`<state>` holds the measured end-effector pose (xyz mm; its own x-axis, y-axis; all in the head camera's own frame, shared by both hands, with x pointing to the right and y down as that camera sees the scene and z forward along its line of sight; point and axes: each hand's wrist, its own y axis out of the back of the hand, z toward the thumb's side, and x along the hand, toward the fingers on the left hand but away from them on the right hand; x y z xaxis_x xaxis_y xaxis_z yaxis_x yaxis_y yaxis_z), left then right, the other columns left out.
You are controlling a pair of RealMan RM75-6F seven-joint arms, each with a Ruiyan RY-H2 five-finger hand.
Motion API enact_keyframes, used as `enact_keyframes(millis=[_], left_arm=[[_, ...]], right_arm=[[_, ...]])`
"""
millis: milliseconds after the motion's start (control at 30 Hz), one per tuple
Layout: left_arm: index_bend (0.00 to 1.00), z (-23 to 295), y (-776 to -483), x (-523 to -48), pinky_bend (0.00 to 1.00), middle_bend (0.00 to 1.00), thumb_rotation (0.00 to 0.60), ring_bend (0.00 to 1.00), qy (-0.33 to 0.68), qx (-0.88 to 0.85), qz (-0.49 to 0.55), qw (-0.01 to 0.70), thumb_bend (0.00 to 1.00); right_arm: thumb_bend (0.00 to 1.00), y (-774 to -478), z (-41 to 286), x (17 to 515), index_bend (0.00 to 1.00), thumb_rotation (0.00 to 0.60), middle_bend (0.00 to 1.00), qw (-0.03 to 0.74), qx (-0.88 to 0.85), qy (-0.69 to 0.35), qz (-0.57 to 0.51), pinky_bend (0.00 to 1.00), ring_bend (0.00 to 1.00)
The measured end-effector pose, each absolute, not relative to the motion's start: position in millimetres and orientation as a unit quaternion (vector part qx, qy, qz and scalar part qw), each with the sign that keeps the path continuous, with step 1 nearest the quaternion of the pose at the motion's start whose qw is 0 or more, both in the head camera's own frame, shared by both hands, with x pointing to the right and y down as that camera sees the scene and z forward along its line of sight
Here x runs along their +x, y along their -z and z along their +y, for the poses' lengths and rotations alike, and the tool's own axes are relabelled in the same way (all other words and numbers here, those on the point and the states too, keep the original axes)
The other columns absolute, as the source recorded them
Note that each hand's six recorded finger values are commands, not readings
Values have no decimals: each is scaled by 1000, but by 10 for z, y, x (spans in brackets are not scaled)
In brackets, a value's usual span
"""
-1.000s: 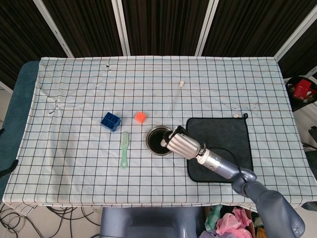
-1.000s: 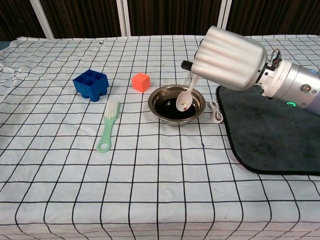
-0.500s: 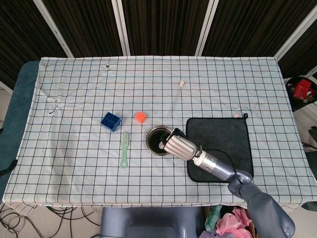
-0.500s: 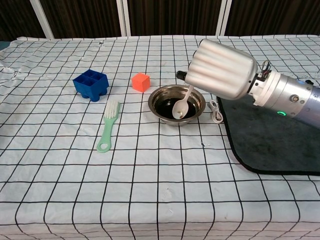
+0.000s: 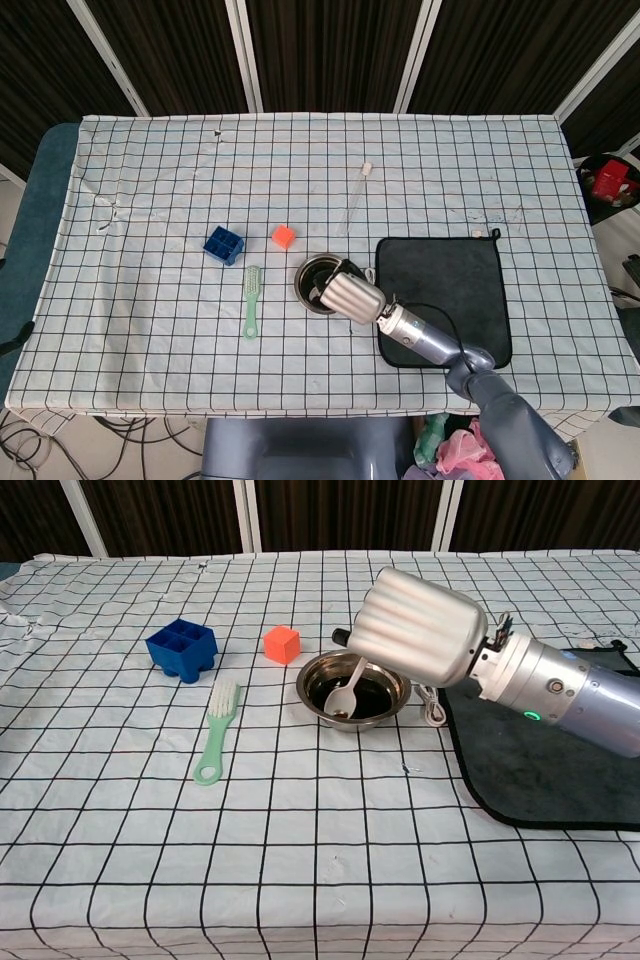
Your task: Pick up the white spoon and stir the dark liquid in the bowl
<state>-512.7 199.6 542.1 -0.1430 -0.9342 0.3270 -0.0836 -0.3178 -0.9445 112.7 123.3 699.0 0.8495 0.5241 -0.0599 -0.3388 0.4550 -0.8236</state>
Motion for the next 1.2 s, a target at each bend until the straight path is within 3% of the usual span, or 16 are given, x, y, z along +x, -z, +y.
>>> enact_keyframes(millis=[800,1200], left_arm=[[91,1997,-5391,-5160,0,26,600,0,598,-546,468,353,222],[91,2013,-5400,-5124,0,26,600,0,598,-549,464,355,223]], right_arm=[[396,-7034,912,1257,734,600,1000,834,-439,-313,-116,1000,1000],[396,-6888,1018,1510,743,600,1000,847,-435,-283,-117,1000,1000]])
